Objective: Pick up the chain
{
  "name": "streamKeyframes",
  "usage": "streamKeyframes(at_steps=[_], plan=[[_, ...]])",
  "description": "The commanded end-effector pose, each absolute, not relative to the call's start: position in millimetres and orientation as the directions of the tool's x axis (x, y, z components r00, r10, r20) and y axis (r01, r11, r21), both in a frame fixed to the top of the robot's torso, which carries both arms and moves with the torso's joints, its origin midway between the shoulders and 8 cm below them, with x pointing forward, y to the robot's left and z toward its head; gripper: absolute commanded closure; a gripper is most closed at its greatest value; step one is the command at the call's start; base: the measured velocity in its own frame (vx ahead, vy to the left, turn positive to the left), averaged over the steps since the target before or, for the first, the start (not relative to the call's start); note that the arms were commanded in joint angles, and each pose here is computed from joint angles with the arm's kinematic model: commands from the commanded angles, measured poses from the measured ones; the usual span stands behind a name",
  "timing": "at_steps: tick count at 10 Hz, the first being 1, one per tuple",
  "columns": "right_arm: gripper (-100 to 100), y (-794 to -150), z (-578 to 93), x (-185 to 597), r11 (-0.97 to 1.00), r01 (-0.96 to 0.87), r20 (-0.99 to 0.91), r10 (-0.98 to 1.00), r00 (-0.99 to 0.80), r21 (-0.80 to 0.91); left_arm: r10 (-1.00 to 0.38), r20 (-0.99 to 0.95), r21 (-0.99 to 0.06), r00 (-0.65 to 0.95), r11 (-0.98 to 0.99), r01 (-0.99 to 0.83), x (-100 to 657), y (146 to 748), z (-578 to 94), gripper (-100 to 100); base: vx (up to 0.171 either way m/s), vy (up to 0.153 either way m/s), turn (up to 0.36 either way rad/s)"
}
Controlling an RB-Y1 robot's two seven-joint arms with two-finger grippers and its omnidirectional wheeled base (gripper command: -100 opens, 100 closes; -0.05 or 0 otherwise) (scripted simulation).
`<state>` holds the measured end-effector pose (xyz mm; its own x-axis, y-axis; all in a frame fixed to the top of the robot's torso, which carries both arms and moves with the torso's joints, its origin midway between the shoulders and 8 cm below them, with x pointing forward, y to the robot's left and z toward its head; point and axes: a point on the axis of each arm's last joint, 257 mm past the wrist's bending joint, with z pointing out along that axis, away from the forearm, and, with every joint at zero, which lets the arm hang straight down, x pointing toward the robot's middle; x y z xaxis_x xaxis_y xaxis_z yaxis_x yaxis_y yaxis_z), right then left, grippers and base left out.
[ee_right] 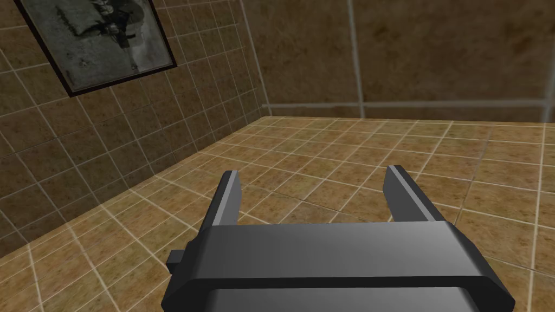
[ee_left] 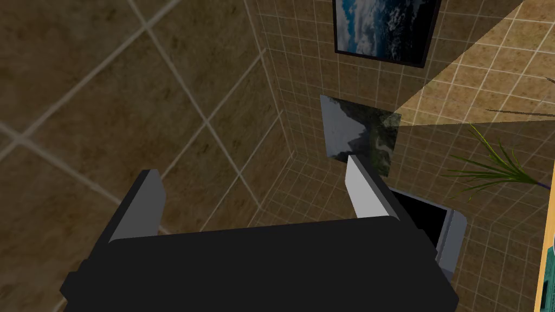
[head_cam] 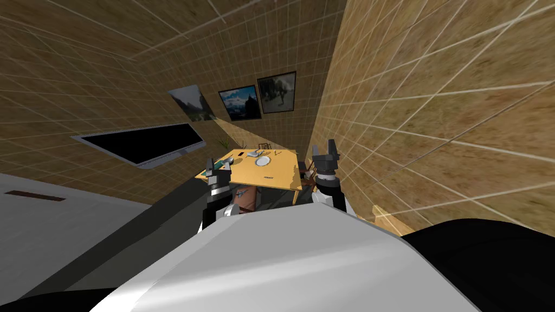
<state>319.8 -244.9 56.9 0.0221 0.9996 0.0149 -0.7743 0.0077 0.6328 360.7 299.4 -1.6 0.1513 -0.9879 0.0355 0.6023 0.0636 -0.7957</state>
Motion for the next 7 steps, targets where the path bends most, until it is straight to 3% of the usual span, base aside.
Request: streamKeyframes(at_steps=[1,7], plan=[[0,-245,57,320,0.008,-0.774,0.015,1.000,0.022,0.633,-0.991,0.005,-0.822,0.133,0.072,0.565,370,298,-13,-100,-0.007,-0.009,-0.195],[0,-245,57,320,0.008,-0.774,0.015,1.000,0.022,0.633,-0.994,-0.031,-0.908,0.108,0.073,0.413,403,306,-61,-100,-0.013,-0.010,-0.180]])
